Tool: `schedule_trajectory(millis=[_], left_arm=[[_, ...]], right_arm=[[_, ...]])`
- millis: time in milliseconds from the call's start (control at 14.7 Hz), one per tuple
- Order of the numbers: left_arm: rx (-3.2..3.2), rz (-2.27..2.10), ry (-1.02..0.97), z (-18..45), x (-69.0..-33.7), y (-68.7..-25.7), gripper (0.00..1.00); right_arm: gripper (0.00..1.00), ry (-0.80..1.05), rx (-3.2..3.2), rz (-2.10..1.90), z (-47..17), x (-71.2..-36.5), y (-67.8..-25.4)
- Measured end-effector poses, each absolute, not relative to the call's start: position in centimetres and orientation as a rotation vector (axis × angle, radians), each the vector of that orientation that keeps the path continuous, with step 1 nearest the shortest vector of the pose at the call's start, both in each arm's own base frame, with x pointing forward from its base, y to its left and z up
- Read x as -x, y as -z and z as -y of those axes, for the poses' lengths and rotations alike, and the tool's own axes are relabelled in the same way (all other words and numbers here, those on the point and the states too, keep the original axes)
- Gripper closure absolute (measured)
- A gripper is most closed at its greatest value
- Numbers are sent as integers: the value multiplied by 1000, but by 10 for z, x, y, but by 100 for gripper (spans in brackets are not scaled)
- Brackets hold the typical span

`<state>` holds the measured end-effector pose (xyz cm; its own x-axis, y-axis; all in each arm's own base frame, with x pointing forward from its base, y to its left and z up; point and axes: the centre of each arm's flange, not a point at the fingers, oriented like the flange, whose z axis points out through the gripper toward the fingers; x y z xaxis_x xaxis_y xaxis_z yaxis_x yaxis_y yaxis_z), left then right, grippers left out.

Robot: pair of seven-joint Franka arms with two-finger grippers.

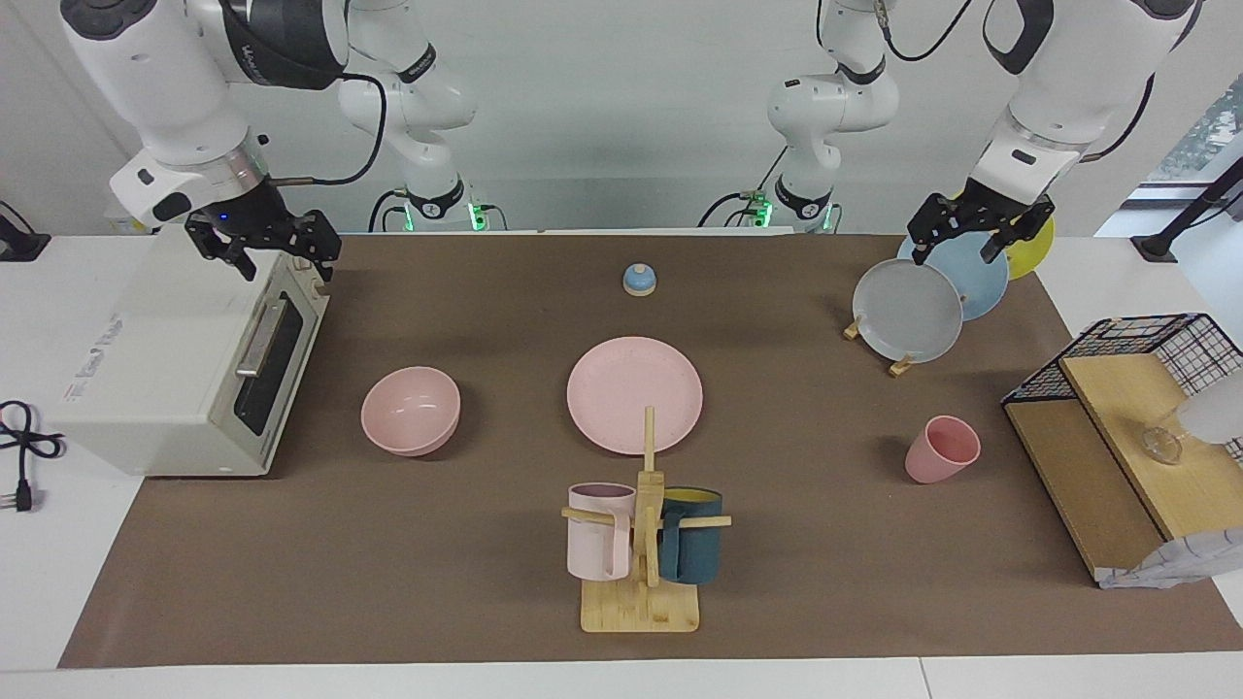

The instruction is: Organize tableware

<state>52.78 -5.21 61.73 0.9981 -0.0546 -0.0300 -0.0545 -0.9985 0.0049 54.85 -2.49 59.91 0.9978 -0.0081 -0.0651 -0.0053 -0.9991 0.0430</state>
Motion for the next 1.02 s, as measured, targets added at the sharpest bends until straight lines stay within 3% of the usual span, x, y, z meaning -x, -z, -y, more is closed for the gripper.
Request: schedule_trajectory(millis=[750, 1023], left_arm=[[-3136, 86, 48, 52, -528, -617, 0], [-3136, 86, 48, 52, -528, -617, 0]], right_arm=[[0, 101, -3098, -15, 24, -549, -596], [0, -36, -3116, -160, -44, -567, -543]])
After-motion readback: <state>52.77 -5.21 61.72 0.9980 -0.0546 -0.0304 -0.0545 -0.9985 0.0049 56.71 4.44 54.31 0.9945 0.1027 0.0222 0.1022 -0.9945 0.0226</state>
